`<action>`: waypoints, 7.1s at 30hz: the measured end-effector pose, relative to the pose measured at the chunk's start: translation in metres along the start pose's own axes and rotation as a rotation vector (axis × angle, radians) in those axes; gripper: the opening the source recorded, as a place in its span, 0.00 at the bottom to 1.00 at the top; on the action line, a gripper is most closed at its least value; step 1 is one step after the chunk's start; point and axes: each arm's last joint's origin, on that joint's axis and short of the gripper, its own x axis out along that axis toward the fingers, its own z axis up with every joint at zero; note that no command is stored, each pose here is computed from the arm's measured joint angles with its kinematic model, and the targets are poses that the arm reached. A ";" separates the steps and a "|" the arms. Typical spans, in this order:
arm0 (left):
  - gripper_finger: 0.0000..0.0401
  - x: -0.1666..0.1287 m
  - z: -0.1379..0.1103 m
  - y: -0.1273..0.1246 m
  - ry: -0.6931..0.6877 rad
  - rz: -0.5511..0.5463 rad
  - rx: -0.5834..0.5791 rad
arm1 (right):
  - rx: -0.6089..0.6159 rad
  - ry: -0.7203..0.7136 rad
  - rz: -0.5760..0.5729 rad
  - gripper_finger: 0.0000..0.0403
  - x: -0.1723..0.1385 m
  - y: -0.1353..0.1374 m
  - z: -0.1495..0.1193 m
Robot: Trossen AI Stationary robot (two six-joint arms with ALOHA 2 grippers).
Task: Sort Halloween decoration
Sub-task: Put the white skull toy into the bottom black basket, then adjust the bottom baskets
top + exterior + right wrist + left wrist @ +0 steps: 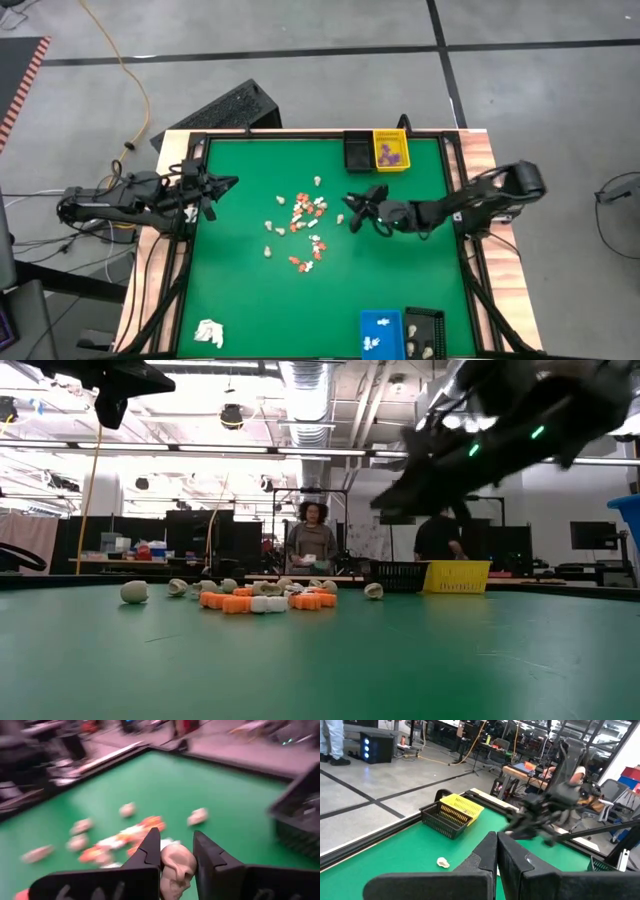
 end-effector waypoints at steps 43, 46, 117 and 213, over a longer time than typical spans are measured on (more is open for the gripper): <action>0.00 0.000 0.000 0.001 -0.006 0.035 -0.005 | 0.359 1.131 0.144 0.15 -0.235 0.137 -0.018; 0.00 0.000 0.000 0.001 -0.006 0.036 -0.002 | 0.298 1.220 0.095 0.15 -0.235 0.146 -0.033; 0.00 0.000 -0.006 0.004 0.042 0.078 0.039 | 0.055 1.512 -0.332 0.00 -0.249 0.115 -0.054; 0.00 -0.001 -0.015 0.007 0.119 0.124 0.036 | -0.200 1.417 0.121 0.00 -0.200 0.267 -0.097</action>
